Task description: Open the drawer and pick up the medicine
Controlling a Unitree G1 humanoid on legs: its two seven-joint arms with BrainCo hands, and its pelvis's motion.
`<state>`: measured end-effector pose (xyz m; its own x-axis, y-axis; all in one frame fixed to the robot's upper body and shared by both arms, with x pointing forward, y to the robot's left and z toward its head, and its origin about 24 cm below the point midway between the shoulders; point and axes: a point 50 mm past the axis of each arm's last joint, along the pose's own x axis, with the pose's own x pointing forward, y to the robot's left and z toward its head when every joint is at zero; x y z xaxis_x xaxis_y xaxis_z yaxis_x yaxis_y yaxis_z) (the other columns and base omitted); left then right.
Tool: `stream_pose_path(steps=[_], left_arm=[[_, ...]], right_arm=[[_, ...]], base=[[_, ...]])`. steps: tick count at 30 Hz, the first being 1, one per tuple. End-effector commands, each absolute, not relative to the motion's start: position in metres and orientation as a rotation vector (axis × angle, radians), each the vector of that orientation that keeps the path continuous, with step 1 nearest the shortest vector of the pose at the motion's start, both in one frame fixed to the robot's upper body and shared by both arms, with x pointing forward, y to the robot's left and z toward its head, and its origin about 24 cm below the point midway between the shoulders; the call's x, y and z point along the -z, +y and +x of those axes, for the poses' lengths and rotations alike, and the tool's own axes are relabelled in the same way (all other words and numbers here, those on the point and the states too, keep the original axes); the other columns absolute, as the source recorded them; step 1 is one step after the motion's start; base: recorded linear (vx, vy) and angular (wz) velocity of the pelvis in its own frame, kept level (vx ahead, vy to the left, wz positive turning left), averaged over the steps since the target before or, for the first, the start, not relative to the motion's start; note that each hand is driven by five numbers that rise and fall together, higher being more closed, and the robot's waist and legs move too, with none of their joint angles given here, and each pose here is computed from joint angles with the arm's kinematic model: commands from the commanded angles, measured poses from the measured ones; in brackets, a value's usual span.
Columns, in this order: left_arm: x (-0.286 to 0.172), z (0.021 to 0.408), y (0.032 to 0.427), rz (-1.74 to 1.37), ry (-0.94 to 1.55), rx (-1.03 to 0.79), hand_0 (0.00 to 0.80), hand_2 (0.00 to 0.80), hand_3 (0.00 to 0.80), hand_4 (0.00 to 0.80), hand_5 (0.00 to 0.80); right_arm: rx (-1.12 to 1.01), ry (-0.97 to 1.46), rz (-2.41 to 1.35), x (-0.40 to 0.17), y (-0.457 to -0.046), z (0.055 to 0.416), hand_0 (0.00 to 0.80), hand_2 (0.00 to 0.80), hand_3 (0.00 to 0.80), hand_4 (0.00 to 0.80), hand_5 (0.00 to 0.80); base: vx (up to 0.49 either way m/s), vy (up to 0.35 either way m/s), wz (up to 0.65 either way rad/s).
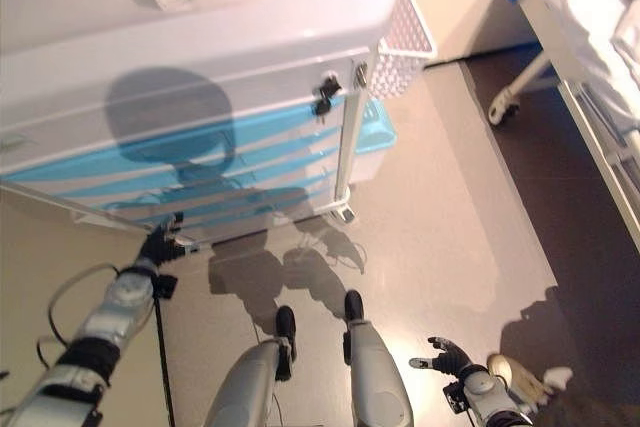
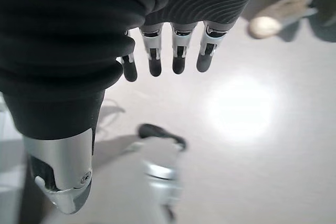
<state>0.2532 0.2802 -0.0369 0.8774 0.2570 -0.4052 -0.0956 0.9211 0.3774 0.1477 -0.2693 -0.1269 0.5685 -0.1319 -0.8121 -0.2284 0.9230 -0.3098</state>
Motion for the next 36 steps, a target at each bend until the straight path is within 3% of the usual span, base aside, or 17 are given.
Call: stream_pose_path(steps=[1, 6, 19, 36], left_arm=[[0.049, 0.231, 0.297, 0.327, 0.500, -0.270, 0.000, 0.000, 0.000, 0.000, 0.000], [0.098, 0.174, 0.288, 0.193, 0.715, -0.308, 0.000, 0.000, 0.000, 0.000, 0.000], [0.146, 0.104, 0.262, 0.065, 1.055, -0.157, 0.000, 0.000, 0.000, 0.000, 0.000], [0.153, 0.078, 0.246, -0.445, 1.090, -0.049, 0.000, 0.000, 0.000, 0.000, 0.000]], right_arm=[[0.034, 0.955, -0.390, 0.125, -0.282, 0.133, 0.000, 0.000, 0.000, 0.000, 0.000], [0.100, 0.914, -0.286, 0.125, -0.279, 0.132, 0.000, 0.000, 0.000, 0.000, 0.000], [0.093, 1.097, 0.012, 0.149, -0.261, 0.098, 0.000, 0.000, 0.000, 0.000, 0.000], [0.078, 1.175, 0.663, 0.157, -0.235, 0.070, 0.000, 0.000, 0.000, 0.000, 0.000]], base=[[0.099, -0.075, 0.35], [0.087, -0.069, 0.27], [0.077, -0.032, 0.19], [0.043, 0.010, 0.00]])
